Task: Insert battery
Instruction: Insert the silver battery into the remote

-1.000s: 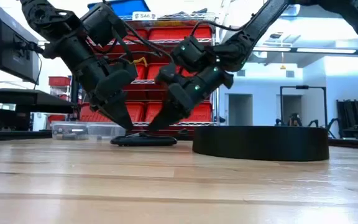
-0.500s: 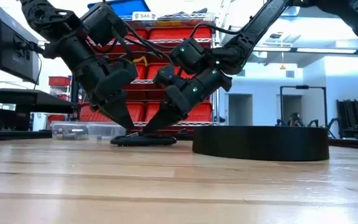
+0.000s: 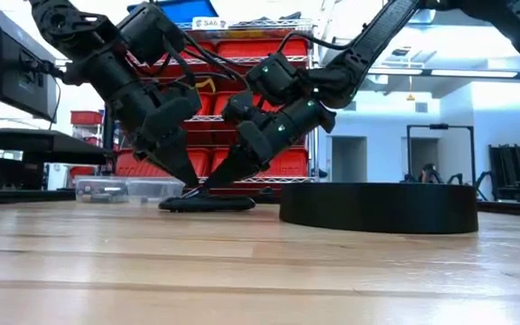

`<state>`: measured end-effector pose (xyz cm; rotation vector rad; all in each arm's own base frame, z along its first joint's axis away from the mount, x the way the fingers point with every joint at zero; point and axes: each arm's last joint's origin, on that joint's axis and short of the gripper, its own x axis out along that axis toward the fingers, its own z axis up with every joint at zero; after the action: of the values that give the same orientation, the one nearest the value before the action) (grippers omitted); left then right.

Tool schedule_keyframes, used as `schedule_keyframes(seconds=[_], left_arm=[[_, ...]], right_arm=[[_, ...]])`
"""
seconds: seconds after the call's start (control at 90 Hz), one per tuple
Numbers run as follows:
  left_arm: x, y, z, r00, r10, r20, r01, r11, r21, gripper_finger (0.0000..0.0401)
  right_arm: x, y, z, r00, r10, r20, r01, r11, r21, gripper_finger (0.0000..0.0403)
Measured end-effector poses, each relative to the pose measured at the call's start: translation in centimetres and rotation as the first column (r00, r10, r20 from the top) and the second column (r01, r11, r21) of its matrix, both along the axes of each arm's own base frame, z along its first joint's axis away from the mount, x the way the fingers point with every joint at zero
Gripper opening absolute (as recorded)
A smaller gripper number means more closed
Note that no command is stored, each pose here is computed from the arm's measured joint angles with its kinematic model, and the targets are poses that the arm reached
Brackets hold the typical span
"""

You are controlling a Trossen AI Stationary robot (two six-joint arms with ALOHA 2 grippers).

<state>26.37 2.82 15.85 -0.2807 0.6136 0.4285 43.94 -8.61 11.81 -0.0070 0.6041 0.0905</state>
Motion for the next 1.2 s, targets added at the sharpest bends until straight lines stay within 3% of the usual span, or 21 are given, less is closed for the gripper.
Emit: schedule_keyframes(seconds=[0.133,0.567,0.833,0.956,1.2], left_arm=[[0.0,0.0,0.0,1.0,0.002,0.0,-0.002,1.0,0.0,0.0004],[-0.1,0.0,-0.2,1.0,0.003,-0.019,-0.003,1.0,0.002,0.0004],[-0.9,1.4,-1.0,0.993,0.118,-0.006,-0.118,0.991,-0.067,0.0004],[-1.2,1.4,-1.5,0.996,0.09,-0.01,-0.091,0.989,-0.116,0.0004],[-0.9,1.3,-1.1,0.997,0.066,0.032,-0.062,0.993,-0.105,0.0004]], right_arm=[[0.2,0.0,-1.2,1.0,-0.005,-0.014,0.005,1.0,0.004,0.0],[0.2,0.0,-1.4,0.999,-0.021,-0.029,0.022,1.0,0.019,0.0],[0.2,0.1,-1.5,0.999,-0.026,-0.031,0.026,0.999,0.023,0.0],[0.2,0.1,-1.5,0.999,-0.026,-0.032,0.027,0.999,0.025,0.0],[0.1,0.1,-1.5,0.999,-0.027,-0.034,0.028,0.999,0.026,0.0]])
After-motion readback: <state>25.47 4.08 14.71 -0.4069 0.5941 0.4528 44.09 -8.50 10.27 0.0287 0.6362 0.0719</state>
